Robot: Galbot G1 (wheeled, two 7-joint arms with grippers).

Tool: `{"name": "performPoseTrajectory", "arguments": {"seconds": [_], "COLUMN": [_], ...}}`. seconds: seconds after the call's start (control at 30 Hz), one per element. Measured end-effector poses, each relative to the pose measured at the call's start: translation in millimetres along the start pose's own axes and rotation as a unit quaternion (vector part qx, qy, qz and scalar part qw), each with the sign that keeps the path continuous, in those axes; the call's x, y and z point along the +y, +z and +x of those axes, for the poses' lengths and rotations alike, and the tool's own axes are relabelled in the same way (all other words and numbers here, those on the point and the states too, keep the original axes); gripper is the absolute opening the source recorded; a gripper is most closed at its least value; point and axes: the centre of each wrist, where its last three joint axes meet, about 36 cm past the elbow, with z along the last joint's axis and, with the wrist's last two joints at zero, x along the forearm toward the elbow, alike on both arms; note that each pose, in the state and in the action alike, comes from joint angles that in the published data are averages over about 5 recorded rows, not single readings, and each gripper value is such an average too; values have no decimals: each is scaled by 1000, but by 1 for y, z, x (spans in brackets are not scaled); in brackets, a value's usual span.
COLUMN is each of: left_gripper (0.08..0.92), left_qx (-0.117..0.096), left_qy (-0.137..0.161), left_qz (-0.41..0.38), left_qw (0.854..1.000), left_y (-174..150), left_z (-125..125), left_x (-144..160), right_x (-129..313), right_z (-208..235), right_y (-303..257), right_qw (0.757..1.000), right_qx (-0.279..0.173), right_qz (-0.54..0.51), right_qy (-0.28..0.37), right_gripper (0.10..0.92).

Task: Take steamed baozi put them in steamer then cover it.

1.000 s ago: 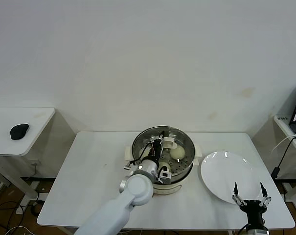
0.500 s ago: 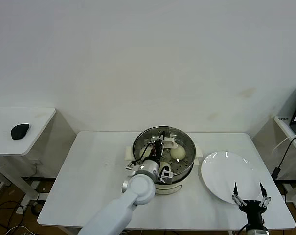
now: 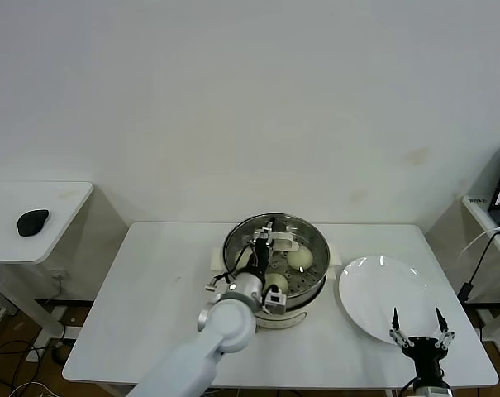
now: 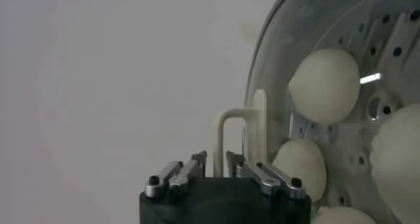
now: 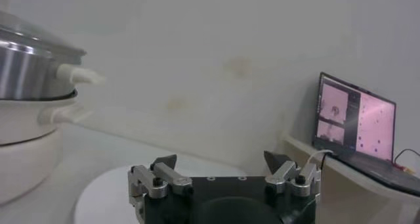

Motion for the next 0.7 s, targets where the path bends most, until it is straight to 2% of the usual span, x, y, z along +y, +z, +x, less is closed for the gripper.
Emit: {"name": "performPoseTrajectory", "arguments": {"seconds": [0.17, 0.37, 0.53, 0.6, 0.7], "left_gripper": [651, 800, 822, 823, 823], "left_qx": [-8, -21, -34, -38, -39], "left_qy": [-13, -28, -29, -30, -38], "left_qz": [22, 77, 162, 211, 292], "left_qw": [1000, 996, 986, 976, 955], "left_y": [12, 31, 48, 55, 70], "left_z": [26, 72, 115, 130, 150], "left_x": [8, 19, 22, 19, 11], "right_x": [-1, 0, 1, 1, 0], "right_z": [1, 2, 4, 5, 6], "right_y": [1, 1, 0, -1, -3], "right_qw": [1000, 1000, 1000, 1000, 1000], "right_qx": [1, 3, 2, 1, -1], "right_qz": [2, 2, 2, 1, 1], "right_qy": [-1, -4, -10, -12, -18], "right_gripper": [823, 823, 823, 823, 823]}}
